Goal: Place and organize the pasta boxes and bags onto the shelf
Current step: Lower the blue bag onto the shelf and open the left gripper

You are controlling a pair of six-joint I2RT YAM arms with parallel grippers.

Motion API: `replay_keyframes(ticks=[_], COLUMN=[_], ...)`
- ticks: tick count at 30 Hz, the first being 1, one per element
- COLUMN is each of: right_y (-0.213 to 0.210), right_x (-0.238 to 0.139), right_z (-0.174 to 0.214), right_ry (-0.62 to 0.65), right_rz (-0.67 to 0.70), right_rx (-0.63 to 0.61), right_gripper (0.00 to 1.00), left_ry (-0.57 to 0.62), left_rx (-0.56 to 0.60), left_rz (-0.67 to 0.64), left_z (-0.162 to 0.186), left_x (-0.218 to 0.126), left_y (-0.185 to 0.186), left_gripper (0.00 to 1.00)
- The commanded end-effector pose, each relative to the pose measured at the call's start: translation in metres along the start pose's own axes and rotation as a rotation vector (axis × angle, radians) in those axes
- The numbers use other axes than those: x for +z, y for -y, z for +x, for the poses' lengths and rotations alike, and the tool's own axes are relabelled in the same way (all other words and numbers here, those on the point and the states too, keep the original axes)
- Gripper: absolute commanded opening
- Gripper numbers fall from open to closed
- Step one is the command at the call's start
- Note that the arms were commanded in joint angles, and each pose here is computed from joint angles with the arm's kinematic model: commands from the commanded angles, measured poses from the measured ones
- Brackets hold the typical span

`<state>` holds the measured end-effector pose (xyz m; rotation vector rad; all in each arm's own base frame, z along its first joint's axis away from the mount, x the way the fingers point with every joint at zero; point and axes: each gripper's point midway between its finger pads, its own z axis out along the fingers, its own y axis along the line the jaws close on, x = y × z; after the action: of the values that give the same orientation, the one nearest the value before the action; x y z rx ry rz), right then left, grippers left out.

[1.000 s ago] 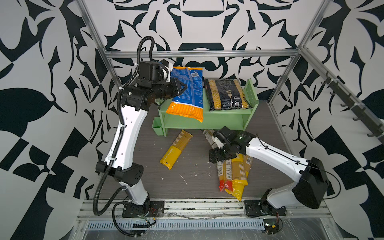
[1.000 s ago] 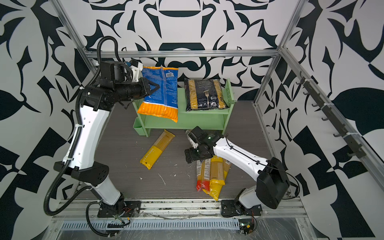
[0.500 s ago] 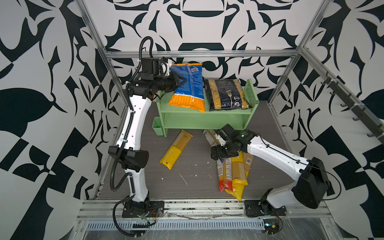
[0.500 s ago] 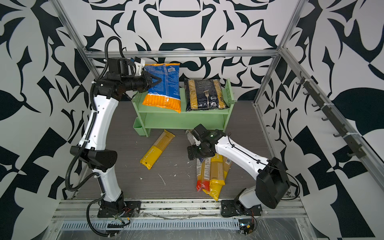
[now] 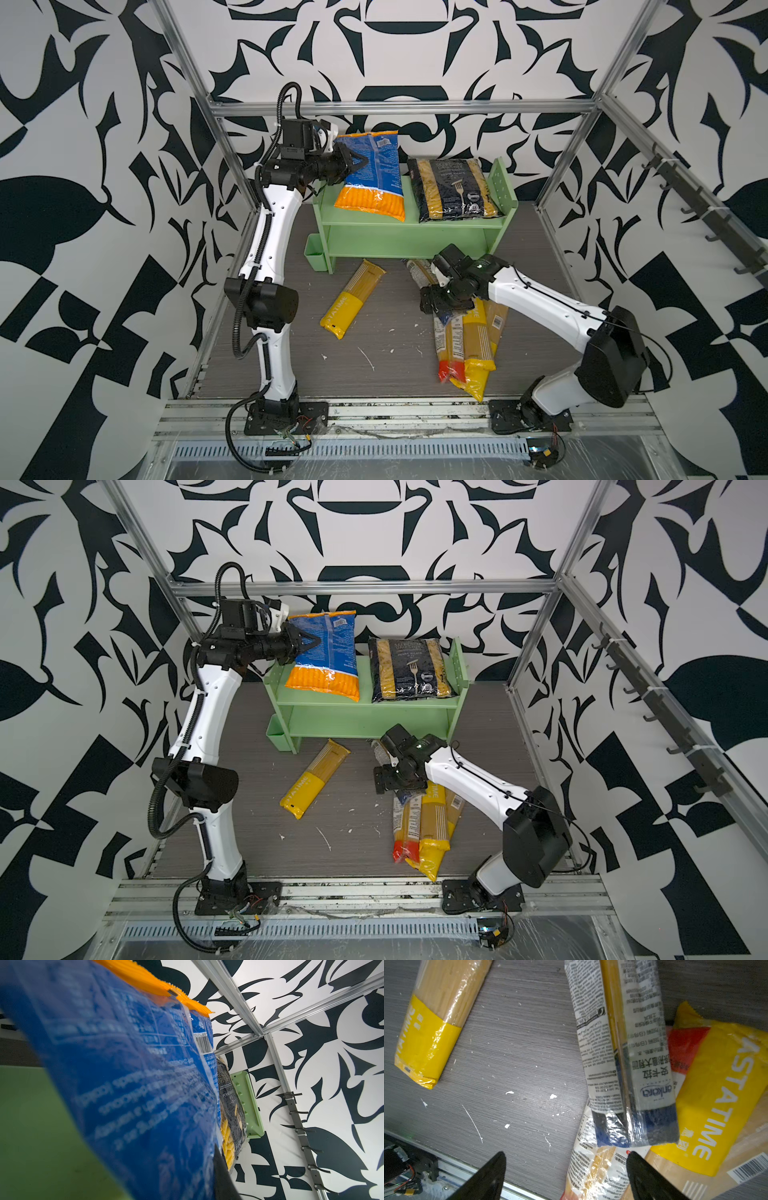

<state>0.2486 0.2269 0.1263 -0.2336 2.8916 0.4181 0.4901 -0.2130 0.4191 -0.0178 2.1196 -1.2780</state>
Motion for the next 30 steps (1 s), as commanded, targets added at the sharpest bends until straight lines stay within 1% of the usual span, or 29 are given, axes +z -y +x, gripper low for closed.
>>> replay_keyframes(ticks=[1,4,7,10,12,14,17,23,27,30], right_y=[-0.005,-0.004,-0.002,-0.002,-0.002,-0.002,0.0,0.007,0.013,0.014], right_x=[-0.012,-0.011,-0.011,-0.012,-0.012,-0.013,-0.014,-0.019,-0.022,-0.024], right_z=[-0.014,-0.014,-0.014,-0.014,-0.013,-0.011,-0.007,-0.002,0.0,0.0], right_ry=[0.055,0.055,0.058,0.059,0.059,0.06,0.061,0.074,0.079,0.087], right_rz=[-0.006,-0.003,0.002,0.003,0.001,-0.004,-0.002,0.013,0.038,0.04], right_rx=[0.023,0.028,0.032,0.033,0.034,0.034,0.041,0.058,0.07,0.082], right_gripper=[0.93,0.93,0.93,0.93,0.93,0.93,0.93,0.94,0.96,0.96], left_ry=[0.044,0.031,0.019,0.013,0.017,0.014,0.02,0.027,0.049,0.064], left_rx=[0.097,0.084,0.069,0.056,0.047,0.046,0.037,-0.005,-0.016,-0.05], left_rz=[0.14,0.131,0.12,0.108,0.085,0.081,0.053,-0.028,-0.063,-0.101], left_z=[-0.012,-0.009,-0.006,-0.003,-0.003,-0.002,-0.002,-0.004,-0.01,-0.014], left_x=[-0.018,-0.015,-0.013,-0.011,-0.011,-0.011,-0.012,-0.02,-0.032,-0.044], left_y=[0.045,0.039,0.033,0.029,0.023,0.022,0.018,-0.004,-0.012,-0.021], left_gripper=[0.04,0.12,0.26,0.43,0.63,0.64,0.68,0.74,0.76,0.78])
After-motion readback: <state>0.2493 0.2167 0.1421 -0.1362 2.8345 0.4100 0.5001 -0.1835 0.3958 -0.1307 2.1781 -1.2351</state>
